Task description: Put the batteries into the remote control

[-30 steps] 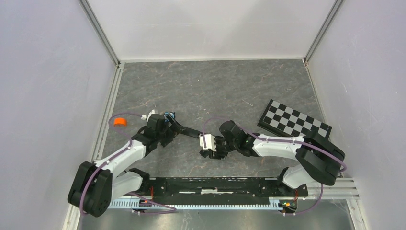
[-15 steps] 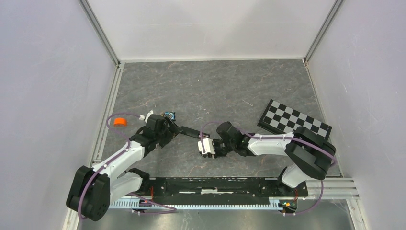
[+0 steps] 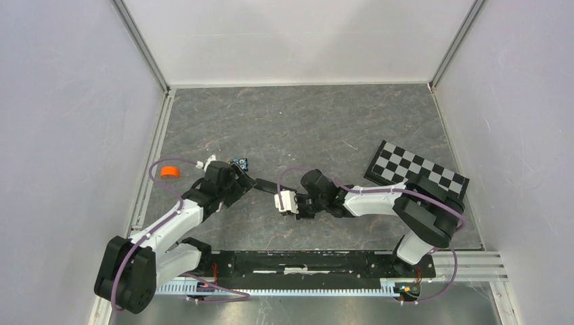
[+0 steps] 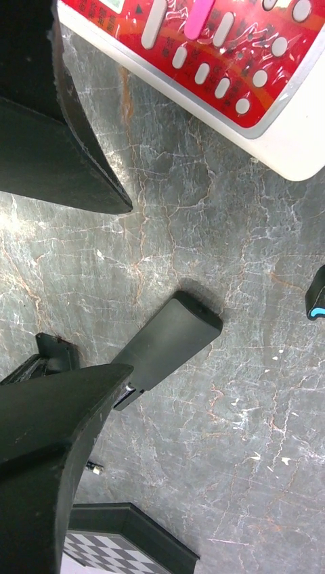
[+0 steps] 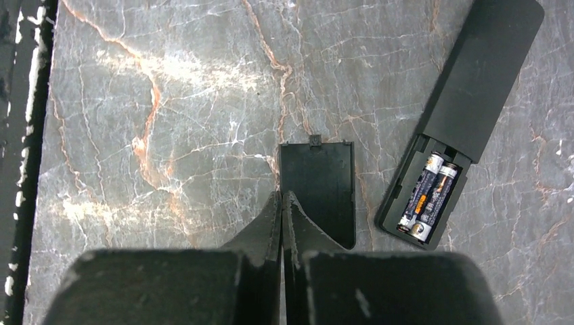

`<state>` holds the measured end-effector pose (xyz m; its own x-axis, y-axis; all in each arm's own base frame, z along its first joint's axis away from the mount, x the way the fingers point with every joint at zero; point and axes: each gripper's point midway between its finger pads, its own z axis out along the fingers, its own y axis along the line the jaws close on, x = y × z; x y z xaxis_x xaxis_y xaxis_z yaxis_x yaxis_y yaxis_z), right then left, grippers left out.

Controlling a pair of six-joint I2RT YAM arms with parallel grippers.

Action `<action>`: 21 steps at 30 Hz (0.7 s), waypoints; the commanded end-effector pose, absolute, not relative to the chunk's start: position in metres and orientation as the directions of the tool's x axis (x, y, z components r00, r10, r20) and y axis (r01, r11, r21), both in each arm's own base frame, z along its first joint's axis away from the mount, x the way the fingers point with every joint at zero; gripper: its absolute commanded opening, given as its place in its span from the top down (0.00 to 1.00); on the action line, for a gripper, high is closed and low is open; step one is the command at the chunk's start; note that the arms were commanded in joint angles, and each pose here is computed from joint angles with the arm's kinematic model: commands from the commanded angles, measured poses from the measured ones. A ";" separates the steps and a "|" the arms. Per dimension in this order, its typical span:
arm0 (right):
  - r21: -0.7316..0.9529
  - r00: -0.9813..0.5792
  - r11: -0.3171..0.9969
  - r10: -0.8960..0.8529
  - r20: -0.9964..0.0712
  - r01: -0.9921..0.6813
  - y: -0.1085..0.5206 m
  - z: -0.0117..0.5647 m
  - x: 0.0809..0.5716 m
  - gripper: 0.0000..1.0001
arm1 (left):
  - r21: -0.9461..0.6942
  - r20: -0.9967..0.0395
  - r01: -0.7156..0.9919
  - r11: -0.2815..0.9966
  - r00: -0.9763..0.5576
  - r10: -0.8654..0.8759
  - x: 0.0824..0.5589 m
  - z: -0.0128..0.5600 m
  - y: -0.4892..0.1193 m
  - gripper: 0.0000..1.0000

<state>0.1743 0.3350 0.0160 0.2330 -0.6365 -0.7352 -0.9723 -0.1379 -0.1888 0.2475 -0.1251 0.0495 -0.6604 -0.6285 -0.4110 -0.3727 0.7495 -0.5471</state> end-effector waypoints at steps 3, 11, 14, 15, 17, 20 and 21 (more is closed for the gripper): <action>-0.073 0.073 -0.028 -0.672 -0.737 -0.997 0.335 0.013 0.171 1.00 | -0.560 -0.474 -0.296 0.774 -0.652 -0.592 0.258 0.069 -0.126 0.15; 0.035 -0.082 0.092 -0.578 -0.812 -0.995 0.361 0.047 0.179 1.00 | -0.682 -0.423 -0.149 0.716 -0.718 -0.552 0.247 0.076 -0.158 0.25; 0.072 -0.126 0.120 -0.545 -0.829 -0.990 0.366 0.053 0.182 1.00 | -0.684 -0.406 -0.136 0.716 -0.745 -0.529 0.243 0.072 -0.162 0.26; 0.080 -0.137 0.129 -0.533 -0.835 -0.988 0.367 0.055 0.184 1.00 | -0.684 -0.404 -0.132 0.717 -0.751 -0.523 0.242 0.071 -0.163 0.26; 0.090 -0.152 0.144 -0.515 -0.844 -0.986 0.368 0.060 0.187 1.00 | -0.690 -0.394 -0.123 0.713 -0.763 -0.513 0.240 0.071 -0.166 0.27; 0.118 -0.186 0.169 -0.484 -0.855 -0.979 0.371 0.066 0.190 1.00 | -0.712 -0.366 -0.103 0.694 -0.790 -0.492 0.237 0.070 -0.175 0.28; 0.128 -0.196 0.172 -0.475 -0.858 -0.977 0.373 0.068 0.190 1.00 | -0.716 -0.352 -0.103 0.690 -0.801 -0.485 0.235 0.069 -0.177 0.28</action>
<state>0.1794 0.3529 0.0393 -0.1606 -0.5727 -0.8039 -0.9849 0.1457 0.0930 0.2359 -0.1628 0.0625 -0.7623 -0.5436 -0.3512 -0.1936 0.7094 -0.6777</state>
